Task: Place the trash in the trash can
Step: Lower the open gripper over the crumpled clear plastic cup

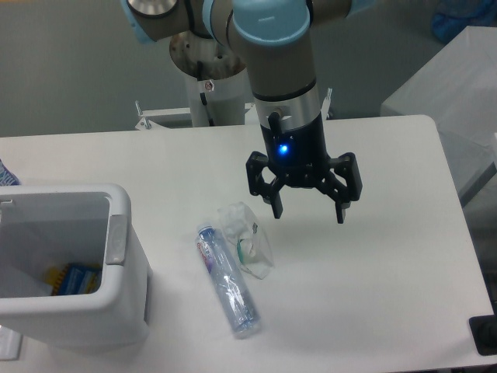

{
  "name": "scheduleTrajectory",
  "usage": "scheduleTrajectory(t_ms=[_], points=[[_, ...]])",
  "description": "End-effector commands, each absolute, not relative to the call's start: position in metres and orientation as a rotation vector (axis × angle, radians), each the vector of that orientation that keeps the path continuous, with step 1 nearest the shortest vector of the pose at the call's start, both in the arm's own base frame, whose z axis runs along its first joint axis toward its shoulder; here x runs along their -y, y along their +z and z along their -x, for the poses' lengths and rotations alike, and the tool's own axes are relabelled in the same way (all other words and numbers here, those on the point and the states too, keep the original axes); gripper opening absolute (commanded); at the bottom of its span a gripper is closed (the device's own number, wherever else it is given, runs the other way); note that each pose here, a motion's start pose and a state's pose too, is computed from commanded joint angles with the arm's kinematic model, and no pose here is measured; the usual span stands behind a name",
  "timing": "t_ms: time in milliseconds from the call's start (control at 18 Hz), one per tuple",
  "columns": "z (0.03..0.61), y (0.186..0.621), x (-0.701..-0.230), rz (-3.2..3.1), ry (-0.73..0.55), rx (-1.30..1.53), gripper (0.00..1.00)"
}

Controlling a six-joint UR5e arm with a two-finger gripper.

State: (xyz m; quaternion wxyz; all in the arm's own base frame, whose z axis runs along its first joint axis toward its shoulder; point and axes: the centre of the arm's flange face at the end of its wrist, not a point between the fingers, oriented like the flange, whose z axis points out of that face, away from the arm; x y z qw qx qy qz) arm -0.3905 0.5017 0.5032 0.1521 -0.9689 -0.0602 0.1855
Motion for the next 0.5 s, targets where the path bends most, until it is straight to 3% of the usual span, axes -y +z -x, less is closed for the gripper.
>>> scheduleTrajectory(t_ms=[222,500], points=[[0.387,0.491,-0.5,2.801,0.503,0.181,1.0],[0.377,0.436,-0.494,2.865,0.425,0.182,1.0]])
